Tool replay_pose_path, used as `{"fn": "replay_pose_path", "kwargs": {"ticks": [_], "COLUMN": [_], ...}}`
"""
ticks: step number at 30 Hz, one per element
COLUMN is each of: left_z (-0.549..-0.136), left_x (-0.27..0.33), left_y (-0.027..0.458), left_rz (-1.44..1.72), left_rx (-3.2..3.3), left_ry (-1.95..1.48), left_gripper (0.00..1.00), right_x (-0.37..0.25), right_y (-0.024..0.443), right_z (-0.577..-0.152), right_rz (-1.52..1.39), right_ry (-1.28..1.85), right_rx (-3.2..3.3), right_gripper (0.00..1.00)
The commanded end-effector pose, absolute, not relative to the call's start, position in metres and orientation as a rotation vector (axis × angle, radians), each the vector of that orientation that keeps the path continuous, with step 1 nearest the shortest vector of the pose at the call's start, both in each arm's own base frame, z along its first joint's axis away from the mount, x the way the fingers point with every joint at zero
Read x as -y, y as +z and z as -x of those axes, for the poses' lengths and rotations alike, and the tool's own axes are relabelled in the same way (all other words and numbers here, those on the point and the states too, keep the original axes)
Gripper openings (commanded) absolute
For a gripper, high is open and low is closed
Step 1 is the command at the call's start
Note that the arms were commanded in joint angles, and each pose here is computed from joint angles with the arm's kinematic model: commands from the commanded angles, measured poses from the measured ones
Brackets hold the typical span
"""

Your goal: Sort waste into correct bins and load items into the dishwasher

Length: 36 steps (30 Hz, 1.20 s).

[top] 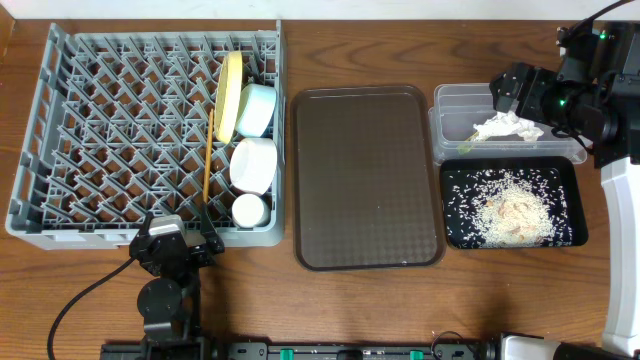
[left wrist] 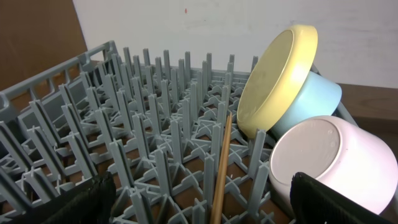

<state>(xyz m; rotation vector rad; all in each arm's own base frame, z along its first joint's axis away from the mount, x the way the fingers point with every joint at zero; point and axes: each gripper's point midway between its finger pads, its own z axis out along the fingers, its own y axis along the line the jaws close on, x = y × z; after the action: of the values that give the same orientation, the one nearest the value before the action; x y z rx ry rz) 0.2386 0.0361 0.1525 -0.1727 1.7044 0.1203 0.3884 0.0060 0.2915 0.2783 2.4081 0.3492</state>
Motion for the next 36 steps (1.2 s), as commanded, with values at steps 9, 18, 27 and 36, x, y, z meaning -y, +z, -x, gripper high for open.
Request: {"fn": "replay_pose_path", "kwargs": {"ticks": [9,18,27,36], "left_z": [-0.238,-0.238,-0.238,-0.238], "left_x": [-0.037,-0.037,-0.037,-0.037], "left_y": [0.136,0.136,0.136,0.136], "left_rz": [0.162,0.162,0.162,0.162], "left_rx": [-1.745,-1.745,-1.745,-1.745], "left_ry": [0.137,0.137,0.137,0.137], "left_gripper": [0.9,0.9,0.9,0.9], "right_x": [0.002,0.011,0.001,-0.002], "right_y": [0.277,0.267,0.248,0.187], "right_z": [-0.374,-0.372,-0.335,-0.283], "right_rz": [-0.138,-0.022,0.015,-0.049], "right_ry": [0.219,0.077,0.072,0.117], "right_rx": [-2.498,-2.376,-2.038,-1.769], "right_gripper": [0.99,0.99,0.99,0.99]}}
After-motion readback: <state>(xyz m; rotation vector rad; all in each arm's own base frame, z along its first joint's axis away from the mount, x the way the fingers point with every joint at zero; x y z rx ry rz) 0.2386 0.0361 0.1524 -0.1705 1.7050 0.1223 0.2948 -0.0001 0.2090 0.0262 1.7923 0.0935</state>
